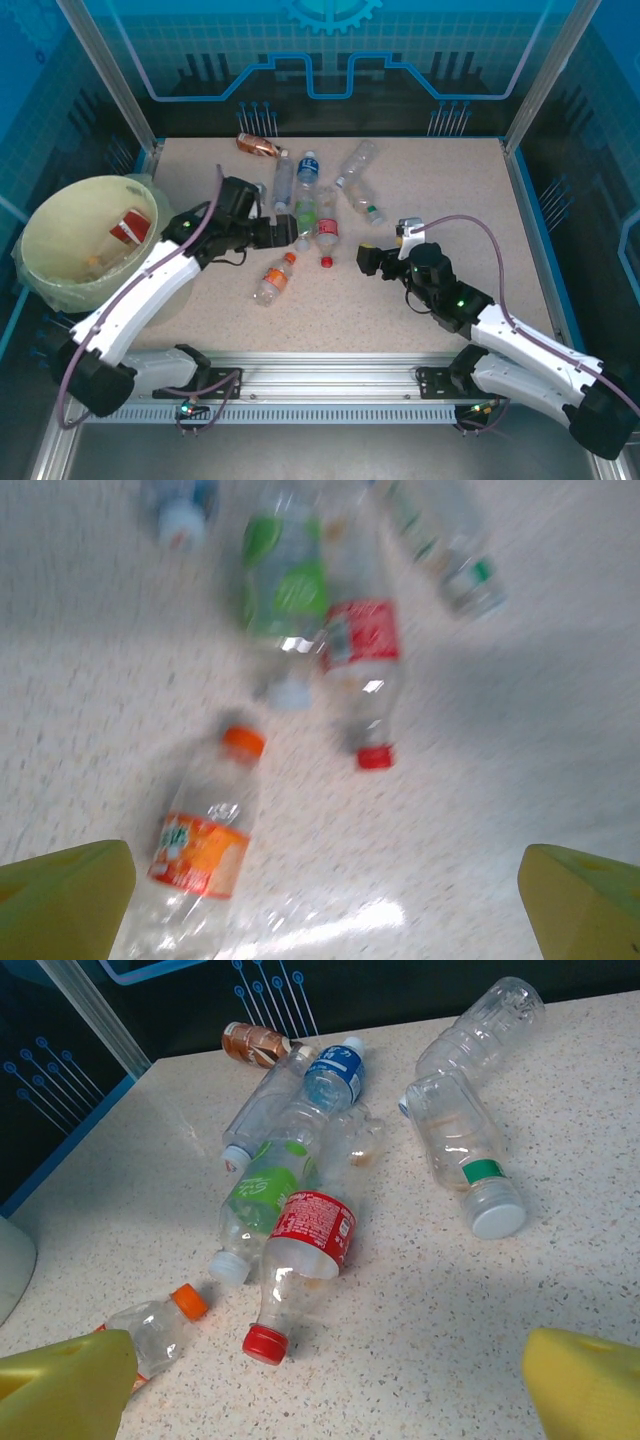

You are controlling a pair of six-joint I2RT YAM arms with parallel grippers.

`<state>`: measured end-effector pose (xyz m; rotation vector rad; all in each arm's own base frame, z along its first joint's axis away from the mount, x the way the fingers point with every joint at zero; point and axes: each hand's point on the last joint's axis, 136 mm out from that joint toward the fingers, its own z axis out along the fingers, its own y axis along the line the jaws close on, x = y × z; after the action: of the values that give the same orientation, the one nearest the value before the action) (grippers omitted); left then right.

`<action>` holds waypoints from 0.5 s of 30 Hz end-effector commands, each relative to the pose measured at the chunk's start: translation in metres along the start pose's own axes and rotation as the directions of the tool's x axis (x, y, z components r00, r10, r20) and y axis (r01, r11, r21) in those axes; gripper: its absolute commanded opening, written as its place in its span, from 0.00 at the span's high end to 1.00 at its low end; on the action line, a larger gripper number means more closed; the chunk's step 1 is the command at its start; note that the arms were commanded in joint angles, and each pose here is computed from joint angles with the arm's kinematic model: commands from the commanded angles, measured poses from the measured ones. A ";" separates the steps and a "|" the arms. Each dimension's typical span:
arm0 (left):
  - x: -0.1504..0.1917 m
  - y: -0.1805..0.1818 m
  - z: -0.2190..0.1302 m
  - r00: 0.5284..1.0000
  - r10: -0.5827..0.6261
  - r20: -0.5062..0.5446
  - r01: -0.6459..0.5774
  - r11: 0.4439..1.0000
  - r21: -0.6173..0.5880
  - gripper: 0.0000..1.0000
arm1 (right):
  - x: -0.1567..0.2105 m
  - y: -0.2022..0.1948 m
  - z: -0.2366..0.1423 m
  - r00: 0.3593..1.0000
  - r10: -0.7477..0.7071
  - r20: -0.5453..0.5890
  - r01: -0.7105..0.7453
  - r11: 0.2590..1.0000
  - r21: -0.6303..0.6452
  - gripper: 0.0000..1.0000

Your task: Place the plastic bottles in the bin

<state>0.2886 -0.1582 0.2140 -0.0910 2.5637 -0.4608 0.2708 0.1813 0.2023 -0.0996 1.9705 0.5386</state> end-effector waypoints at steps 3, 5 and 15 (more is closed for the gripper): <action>0.038 0.011 0.036 0.979 0.085 -0.187 -0.100 0.992 -0.072 0.01 | -0.006 -0.011 -0.004 0.999 -0.005 0.042 0.004 0.999 0.033 0.00; 0.044 0.015 0.050 0.971 0.090 -0.223 -0.111 0.990 -0.087 0.01 | -0.005 -0.012 -0.005 0.999 -0.004 0.041 0.003 0.999 0.035 0.01; 0.073 0.041 0.104 0.924 0.076 -0.374 -0.171 0.958 -0.229 0.01 | 0.001 -0.019 -0.011 0.999 0.009 0.037 -0.011 0.998 0.055 0.00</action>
<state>0.2845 -0.1660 0.0914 0.0346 2.9339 -0.1686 0.2668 0.1711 0.2057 -0.0795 1.9427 0.5251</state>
